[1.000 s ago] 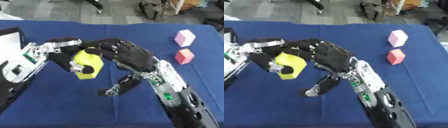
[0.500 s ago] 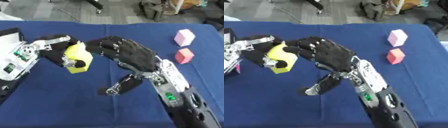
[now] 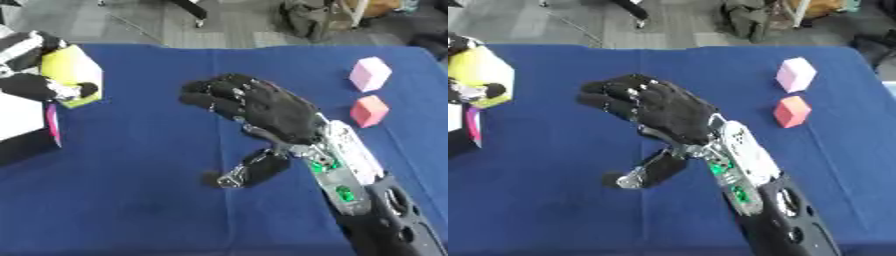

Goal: Pick up the objects with one hand, pass them to the other hand, and then place them into the box on the other side of the table.

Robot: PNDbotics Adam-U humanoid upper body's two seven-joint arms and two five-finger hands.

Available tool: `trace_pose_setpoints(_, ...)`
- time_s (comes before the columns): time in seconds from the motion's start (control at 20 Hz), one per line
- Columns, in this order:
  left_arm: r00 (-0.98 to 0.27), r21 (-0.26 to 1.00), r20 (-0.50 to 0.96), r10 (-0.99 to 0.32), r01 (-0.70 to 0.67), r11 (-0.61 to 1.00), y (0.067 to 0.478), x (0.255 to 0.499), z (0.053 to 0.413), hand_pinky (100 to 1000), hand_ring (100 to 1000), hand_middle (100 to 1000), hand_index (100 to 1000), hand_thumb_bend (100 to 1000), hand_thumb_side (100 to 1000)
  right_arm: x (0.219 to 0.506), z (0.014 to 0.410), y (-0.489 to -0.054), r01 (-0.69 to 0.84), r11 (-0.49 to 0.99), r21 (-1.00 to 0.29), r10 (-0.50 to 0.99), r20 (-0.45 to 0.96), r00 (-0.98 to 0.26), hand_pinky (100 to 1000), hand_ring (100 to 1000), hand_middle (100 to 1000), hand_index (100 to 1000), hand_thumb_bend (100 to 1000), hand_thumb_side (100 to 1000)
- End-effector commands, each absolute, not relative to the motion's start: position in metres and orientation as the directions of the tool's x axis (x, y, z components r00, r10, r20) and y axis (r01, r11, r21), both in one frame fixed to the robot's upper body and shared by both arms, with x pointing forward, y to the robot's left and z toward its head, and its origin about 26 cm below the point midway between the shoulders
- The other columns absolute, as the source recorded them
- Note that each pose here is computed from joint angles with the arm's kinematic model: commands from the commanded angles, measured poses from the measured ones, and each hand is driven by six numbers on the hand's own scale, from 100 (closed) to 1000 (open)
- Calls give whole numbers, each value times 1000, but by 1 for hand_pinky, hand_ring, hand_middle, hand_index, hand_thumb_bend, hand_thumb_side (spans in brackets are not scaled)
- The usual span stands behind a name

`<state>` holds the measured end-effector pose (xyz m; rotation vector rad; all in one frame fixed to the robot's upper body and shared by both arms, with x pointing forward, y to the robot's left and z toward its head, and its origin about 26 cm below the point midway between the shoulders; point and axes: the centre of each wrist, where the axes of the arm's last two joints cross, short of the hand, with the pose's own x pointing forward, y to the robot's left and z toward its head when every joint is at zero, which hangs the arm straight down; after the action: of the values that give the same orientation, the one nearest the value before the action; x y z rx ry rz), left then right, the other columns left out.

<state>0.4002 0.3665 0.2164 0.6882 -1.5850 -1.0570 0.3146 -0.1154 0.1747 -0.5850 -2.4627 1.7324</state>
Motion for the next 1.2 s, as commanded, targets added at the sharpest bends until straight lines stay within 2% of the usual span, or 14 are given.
trace_pose_setpoints(0.05, -95, 927, 356, -930, -91, 364, 413, 397, 231, 714, 580, 197, 440, 450, 189, 315, 178, -122, 273, 289, -918, 360, -160, -919, 839, 865, 895, 962, 488, 560)
trace_pose_setpoints(0.2, 69, 932, 337, -939, -166, 322, 439, 400, 215, 713, 587, 203, 446, 463, 191, 315, 176, -124, 263, 283, -923, 363, -151, -920, 838, 865, 894, 963, 480, 564)
trace_pose_setpoints(0.35, 175, 938, 315, -933, -210, 277, 453, 405, 203, 714, 591, 206, 449, 480, 191, 315, 174, -126, 253, 280, -926, 362, -142, -921, 838, 865, 894, 963, 474, 567)
trace_pose_setpoints(0.6, 321, 953, 269, -908, -223, 203, 461, 419, 180, 719, 615, 277, 513, 627, 300, 314, 170, -126, 234, 286, -929, 355, -124, -927, 837, 863, 893, 963, 459, 579)
trace_pose_setpoints(0.75, 385, 964, 239, -891, -204, 171, 462, 425, 160, 761, 702, 481, 663, 853, 496, 313, 168, -126, 222, 288, -931, 352, -113, -929, 837, 863, 892, 963, 451, 584)
trace_pose_setpoints(0.85, 414, 972, 211, -886, -181, 147, 461, 428, 150, 803, 782, 649, 769, 978, 584, 313, 167, -126, 216, 289, -933, 350, -107, -930, 837, 862, 890, 964, 447, 586)
trace_pose_setpoints(0.9, 424, 977, 194, -885, -164, 135, 460, 428, 145, 837, 830, 753, 828, 1000, 605, 313, 167, -126, 215, 289, -933, 350, -106, -931, 837, 862, 890, 963, 446, 586)
trace_pose_setpoints(0.95, 431, 982, 176, -885, -142, 126, 460, 429, 142, 857, 861, 802, 854, 1000, 631, 313, 167, -126, 214, 289, -933, 350, -105, -931, 836, 861, 888, 963, 444, 586)
trace_pose_setpoints(1.05, 438, 986, 157, -885, -127, 112, 462, 428, 143, 876, 892, 859, 887, 1000, 680, 313, 167, -127, 212, 291, -933, 352, -102, -931, 835, 859, 887, 963, 442, 586)
trace_pose_setpoints(1.2, 416, 977, 192, -889, -170, 131, 464, 425, 153, 876, 891, 856, 889, 1000, 688, 313, 168, -130, 217, 299, -929, 358, -101, -928, 832, 853, 878, 959, 442, 580)
